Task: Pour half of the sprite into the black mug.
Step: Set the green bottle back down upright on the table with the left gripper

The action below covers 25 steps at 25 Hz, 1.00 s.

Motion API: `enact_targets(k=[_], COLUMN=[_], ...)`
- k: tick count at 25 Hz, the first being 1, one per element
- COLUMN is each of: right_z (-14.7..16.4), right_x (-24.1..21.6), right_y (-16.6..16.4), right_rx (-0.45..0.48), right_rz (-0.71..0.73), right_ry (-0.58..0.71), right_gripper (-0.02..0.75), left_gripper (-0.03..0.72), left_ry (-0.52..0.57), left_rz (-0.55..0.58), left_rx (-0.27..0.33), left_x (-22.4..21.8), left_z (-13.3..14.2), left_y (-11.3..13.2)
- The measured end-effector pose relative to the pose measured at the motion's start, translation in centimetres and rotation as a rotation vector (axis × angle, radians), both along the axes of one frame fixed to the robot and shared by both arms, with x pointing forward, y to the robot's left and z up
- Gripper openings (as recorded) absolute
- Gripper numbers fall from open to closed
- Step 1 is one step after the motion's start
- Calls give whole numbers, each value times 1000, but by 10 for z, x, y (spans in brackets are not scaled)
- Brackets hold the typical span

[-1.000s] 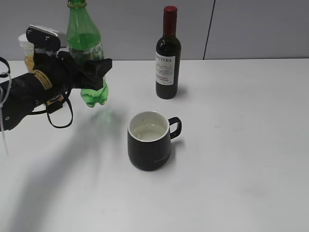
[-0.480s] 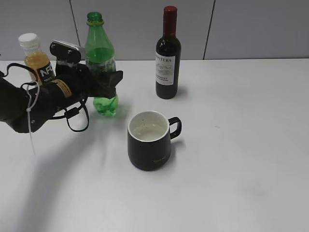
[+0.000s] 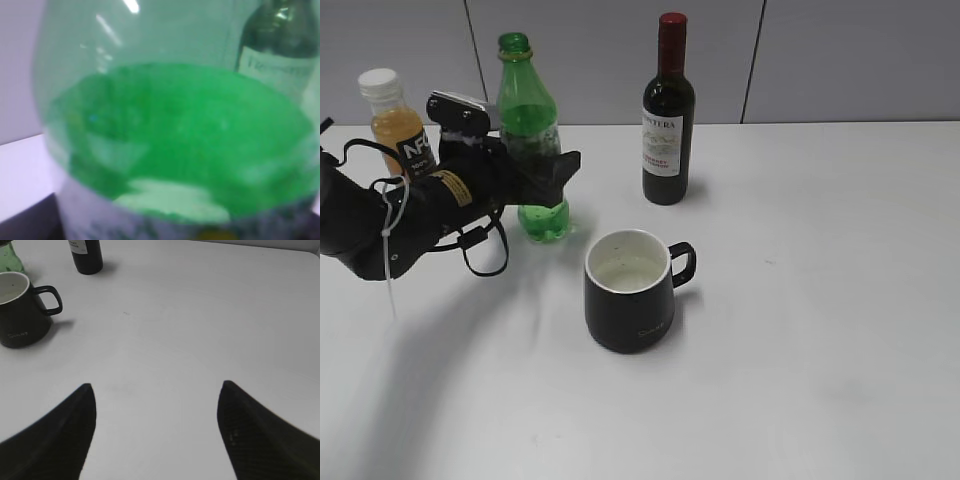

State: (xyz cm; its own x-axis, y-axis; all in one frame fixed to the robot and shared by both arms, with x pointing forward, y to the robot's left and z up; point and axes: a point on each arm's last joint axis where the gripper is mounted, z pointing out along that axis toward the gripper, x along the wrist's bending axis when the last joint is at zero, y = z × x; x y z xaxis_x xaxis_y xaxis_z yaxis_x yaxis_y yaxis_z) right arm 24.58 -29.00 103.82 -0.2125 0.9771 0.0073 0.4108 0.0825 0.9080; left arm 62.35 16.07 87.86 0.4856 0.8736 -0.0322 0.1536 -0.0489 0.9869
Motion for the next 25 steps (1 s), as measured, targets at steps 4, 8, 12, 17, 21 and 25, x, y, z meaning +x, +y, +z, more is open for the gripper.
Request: enact_targets(k=[4,8,12,17,21,25], right_z=[0,0,0,0,0,0], right_x=[0,0,0,0,0,0], right_y=[0,0,0,0,0,0], right_rx=[0,0,0,0,0,0], right_rz=[0,0,0,0,0,0], right_ry=[0,0,0,0,0,0], right_gripper=[571,571,570,570,570,570], left_gripper=[643,650,650,646,642,635], left_ry=[20,22,39,67,103,161], left_rz=[2,0,2,4,34,92], left_rx=[10,12,16,26,50,98], left_x=[-7,-17,-30,-48,-59,-69], left_z=[2,9,13,16,23,41], left_y=[2,6,10,18,31,50])
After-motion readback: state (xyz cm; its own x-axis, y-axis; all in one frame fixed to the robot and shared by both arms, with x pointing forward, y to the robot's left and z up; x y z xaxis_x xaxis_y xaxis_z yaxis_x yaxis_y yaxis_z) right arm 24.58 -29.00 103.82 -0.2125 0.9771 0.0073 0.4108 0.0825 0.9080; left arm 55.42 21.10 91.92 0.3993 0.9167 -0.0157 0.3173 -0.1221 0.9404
